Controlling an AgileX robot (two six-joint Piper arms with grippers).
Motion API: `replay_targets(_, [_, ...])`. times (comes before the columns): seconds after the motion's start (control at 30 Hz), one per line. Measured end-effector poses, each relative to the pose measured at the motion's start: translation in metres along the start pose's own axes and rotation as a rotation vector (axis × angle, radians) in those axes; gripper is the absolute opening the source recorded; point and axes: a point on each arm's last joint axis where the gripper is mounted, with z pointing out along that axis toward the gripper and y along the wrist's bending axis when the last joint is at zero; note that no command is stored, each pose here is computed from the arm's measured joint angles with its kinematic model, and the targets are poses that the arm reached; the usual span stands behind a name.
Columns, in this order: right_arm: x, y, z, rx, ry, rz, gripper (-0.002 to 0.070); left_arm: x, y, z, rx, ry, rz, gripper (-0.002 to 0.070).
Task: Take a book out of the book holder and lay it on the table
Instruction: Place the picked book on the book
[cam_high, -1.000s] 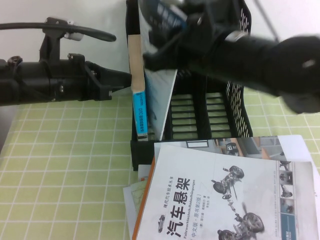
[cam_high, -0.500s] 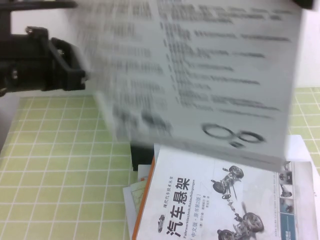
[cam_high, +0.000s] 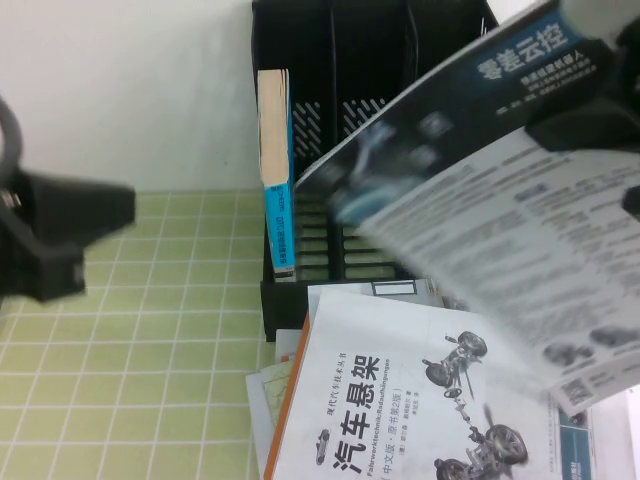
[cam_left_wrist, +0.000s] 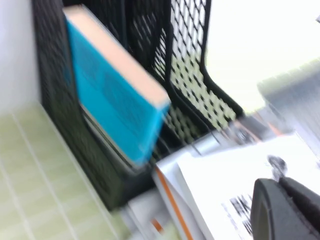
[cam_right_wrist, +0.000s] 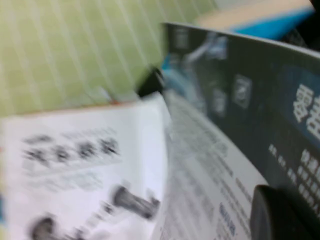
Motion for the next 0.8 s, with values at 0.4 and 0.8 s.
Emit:
replay_targets(0.4, [-0.031,0.04,0.034,0.352,0.239,-0.291,0.0025,0.071,0.004,0.029,0.125,0.095,-0.208,-0.0003])
replay_targets(0.8, [-0.003,0.143,0.158,0.145,0.506,-0.45,0.0025,0.072,0.002,0.03,0.15,0.082,-0.231,-0.0003])
